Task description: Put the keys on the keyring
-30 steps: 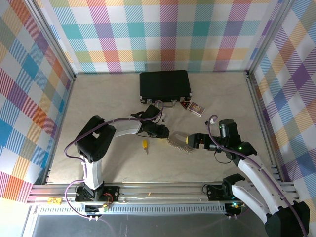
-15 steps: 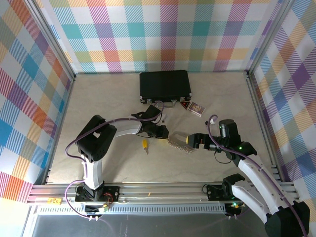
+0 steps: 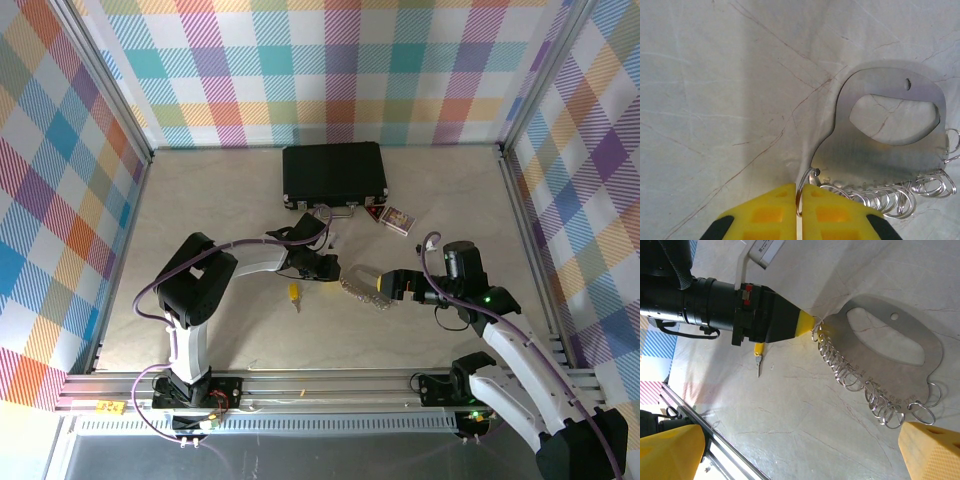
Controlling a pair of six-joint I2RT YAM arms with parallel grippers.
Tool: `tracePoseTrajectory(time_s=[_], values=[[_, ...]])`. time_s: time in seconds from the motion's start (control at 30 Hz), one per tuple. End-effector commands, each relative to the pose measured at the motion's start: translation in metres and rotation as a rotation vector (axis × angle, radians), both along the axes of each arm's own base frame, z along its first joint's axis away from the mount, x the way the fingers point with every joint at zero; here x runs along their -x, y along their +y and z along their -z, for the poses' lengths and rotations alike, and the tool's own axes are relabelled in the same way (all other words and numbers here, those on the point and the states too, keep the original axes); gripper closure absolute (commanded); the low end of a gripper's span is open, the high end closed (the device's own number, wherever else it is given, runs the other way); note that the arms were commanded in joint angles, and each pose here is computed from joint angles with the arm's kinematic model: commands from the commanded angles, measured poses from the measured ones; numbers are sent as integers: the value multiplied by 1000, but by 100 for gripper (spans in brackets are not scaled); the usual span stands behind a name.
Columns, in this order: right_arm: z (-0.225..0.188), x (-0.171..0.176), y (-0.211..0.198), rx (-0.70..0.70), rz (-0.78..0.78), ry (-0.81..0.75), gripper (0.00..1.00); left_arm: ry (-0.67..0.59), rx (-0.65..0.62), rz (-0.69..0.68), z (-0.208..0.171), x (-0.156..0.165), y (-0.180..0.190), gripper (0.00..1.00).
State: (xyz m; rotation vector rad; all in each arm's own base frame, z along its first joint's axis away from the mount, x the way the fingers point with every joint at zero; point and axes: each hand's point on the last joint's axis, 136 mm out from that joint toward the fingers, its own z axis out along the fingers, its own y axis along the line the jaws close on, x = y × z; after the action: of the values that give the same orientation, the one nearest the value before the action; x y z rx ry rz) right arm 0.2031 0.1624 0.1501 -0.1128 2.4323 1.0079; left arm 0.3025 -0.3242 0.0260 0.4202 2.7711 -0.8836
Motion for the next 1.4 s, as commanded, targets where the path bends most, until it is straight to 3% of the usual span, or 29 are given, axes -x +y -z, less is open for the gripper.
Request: tracePoseTrajectory(time_s=[0.0,0.17,0.33,0.73,1.07,1.37], values=[[-12,0,1,-2,-13,-37,1,17,3,9,0,0,1,92],[-15,2,0,-3,-13,-47,1,-16,26,13,-13,0,0,99],[-23,3,1,-15,-25,-73,1,-86,24,47,-36,4,1,100],[-71,5,2,-54,-53,-272,1,-301,61,186,-130,23,0,100],[-129,28,28,-199,-279,-463,1,-498,112,327,-206,48,-1,100],[-172,44,33,-212,-389,-618,1,-632,165,467,-248,79,1,100]])
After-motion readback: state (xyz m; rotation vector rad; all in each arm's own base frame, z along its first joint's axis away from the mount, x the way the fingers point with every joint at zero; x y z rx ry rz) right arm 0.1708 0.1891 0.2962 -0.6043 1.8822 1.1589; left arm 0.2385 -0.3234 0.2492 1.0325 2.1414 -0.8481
